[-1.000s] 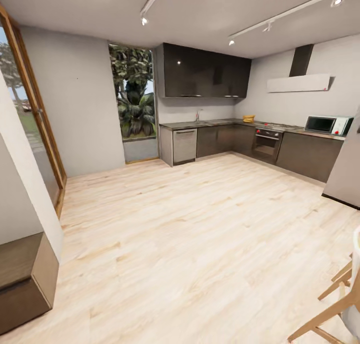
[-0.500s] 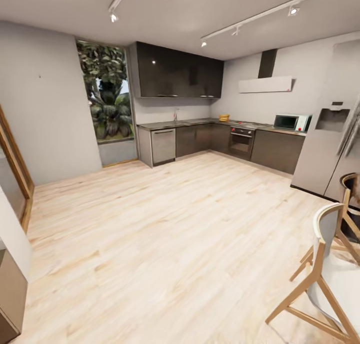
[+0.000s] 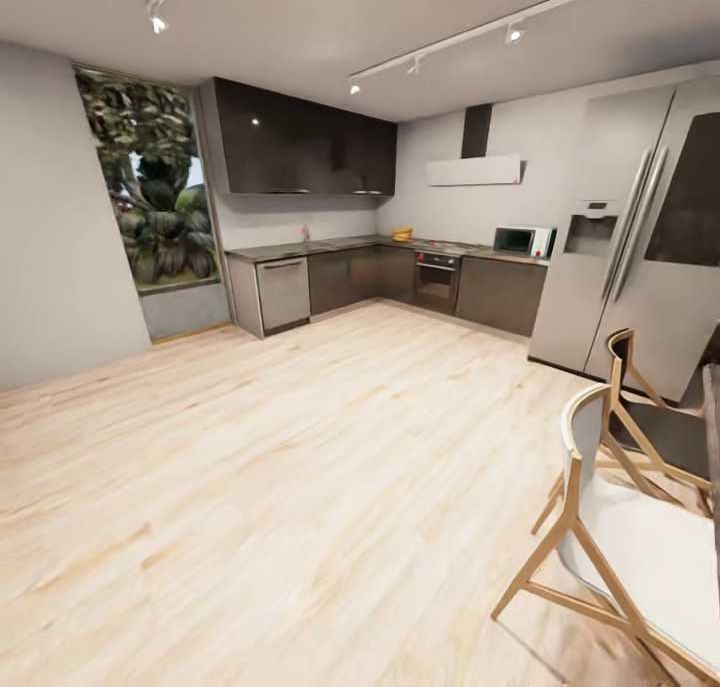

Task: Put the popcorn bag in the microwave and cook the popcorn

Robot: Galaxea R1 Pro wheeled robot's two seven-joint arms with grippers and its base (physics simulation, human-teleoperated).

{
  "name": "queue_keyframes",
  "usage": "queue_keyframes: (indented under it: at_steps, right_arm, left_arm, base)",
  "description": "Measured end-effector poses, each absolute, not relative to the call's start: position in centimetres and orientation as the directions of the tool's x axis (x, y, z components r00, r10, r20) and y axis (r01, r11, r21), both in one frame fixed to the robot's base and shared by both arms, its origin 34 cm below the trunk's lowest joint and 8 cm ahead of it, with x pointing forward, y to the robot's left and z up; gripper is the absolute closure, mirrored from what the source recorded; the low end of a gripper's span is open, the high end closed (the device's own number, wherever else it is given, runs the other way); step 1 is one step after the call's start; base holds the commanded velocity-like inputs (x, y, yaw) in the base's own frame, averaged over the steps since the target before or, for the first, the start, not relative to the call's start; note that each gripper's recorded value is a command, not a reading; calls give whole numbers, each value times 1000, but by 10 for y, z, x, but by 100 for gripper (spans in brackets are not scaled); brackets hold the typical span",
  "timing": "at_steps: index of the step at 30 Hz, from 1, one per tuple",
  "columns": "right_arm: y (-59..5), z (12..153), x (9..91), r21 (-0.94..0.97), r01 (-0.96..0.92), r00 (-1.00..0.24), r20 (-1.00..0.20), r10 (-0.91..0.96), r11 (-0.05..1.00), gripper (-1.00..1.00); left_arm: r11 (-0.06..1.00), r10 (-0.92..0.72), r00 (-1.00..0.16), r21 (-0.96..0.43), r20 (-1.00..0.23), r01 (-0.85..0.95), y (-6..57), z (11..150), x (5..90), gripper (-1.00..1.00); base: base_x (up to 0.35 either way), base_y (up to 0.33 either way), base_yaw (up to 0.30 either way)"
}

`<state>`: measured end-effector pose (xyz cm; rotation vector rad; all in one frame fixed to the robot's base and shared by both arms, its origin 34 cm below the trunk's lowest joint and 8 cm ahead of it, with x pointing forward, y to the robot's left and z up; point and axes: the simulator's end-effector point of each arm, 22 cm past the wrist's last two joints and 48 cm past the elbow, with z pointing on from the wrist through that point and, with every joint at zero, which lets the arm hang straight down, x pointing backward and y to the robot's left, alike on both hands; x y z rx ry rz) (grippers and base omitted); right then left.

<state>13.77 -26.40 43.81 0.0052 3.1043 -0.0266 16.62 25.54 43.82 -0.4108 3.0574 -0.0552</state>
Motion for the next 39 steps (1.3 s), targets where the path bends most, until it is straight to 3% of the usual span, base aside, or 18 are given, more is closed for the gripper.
queue_keyframes:
  at_steps: [15,39]
  right_arm:
    - [-262,438,138,-21,-5,-999,-37,-6,1000,-100]
    - [-265,438,139,-25,-3,-999,-43,-4,1000,-100]
  left_arm:
    - [960,-278,-959,-43,-52,-276,256,438,167,-100]
    - [960,-280,-959,-37,-37,-279,259,438,162,-100]
  base:
    - [14,0,-59]
    - [313,0,0]
